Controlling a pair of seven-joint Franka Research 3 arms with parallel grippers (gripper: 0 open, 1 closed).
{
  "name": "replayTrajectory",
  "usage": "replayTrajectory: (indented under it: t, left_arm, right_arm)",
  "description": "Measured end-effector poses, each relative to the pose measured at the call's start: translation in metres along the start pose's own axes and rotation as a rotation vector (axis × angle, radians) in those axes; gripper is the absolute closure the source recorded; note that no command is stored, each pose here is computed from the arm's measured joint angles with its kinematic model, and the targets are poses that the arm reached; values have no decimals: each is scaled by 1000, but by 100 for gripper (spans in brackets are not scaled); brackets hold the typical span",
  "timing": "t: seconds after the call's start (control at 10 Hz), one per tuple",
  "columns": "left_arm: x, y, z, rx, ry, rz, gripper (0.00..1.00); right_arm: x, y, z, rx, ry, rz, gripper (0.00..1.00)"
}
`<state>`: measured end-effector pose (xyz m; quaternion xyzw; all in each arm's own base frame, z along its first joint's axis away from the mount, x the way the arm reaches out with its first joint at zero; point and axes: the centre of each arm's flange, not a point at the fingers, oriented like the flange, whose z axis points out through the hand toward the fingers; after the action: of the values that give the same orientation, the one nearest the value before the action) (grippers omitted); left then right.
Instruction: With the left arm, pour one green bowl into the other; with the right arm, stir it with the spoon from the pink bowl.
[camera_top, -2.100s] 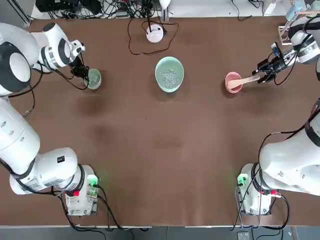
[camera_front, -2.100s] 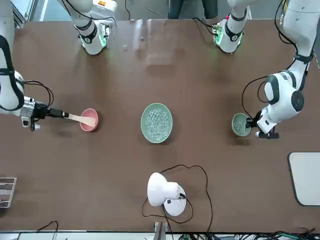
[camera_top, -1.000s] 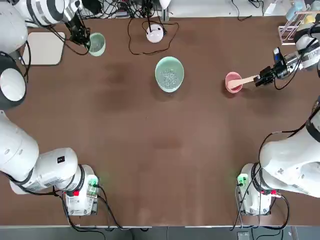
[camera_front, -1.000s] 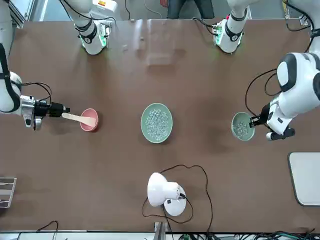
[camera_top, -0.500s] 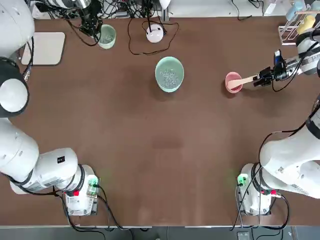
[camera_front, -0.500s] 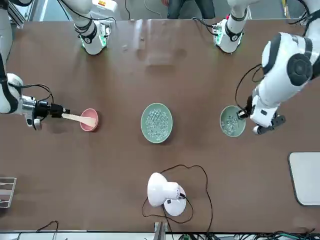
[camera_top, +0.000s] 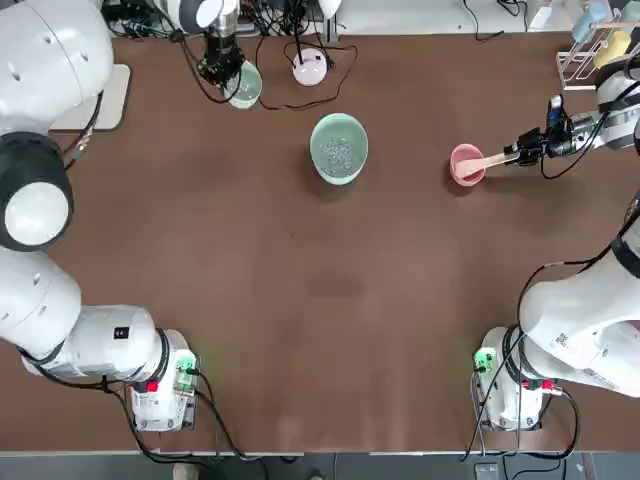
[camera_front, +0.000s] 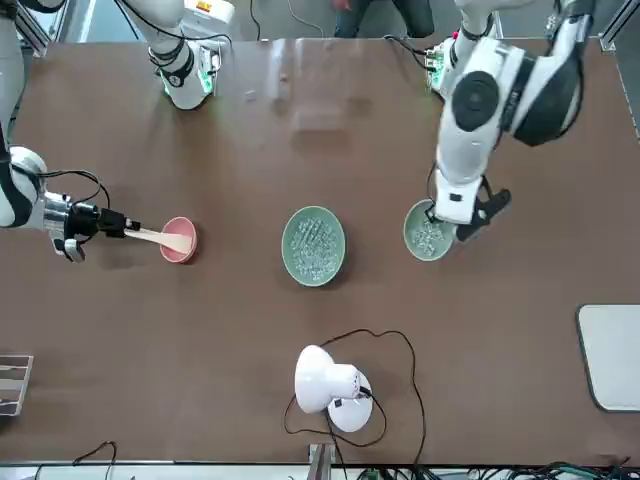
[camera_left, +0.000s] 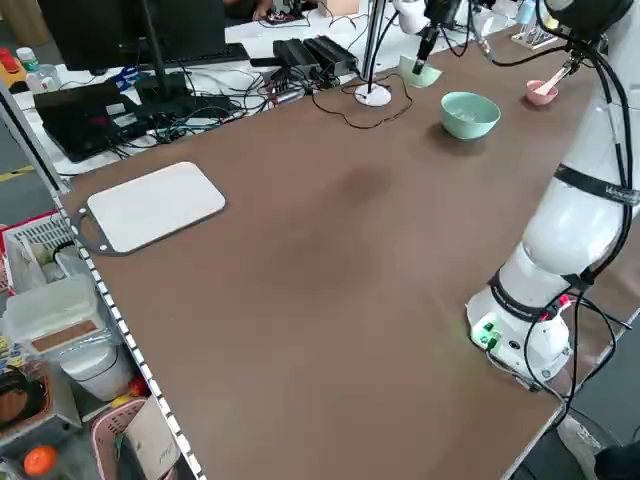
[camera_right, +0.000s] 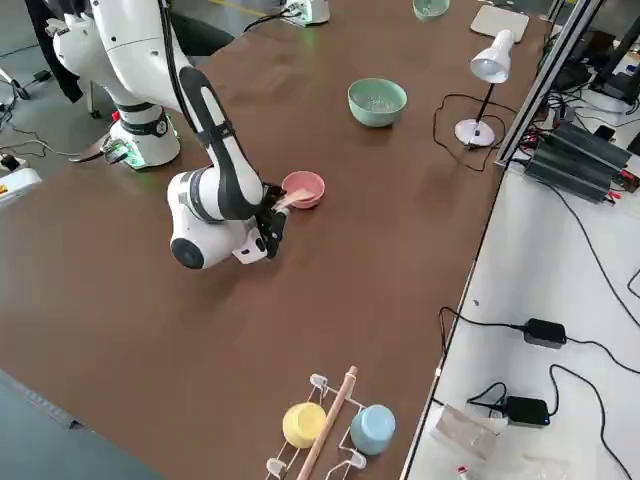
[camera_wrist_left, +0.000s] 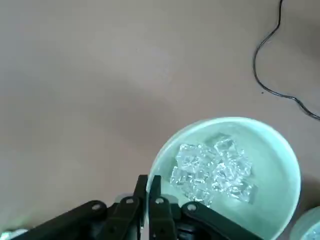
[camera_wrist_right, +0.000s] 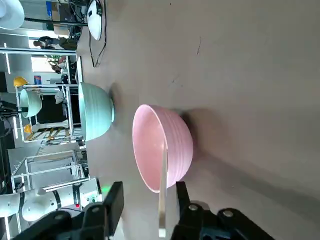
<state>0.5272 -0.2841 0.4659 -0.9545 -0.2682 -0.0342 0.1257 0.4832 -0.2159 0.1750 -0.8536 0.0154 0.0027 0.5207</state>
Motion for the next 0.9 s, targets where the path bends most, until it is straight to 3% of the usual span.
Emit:
replayTrajectory:
  t: [0.2, 0.5, 0.9]
  left_arm:
    - [-28, 29, -6, 74, 72, -39, 96]
    - [-94, 82, 13, 247, 168, -12, 96]
    - [-132, 130, 35, 263, 311, -146, 96]
  right_arm:
    - [0, 0, -1, -1, 1, 0, 53]
    - [1, 0, -2, -2, 4, -2, 59]
    - [2, 0, -6, -6, 11, -4, 59]
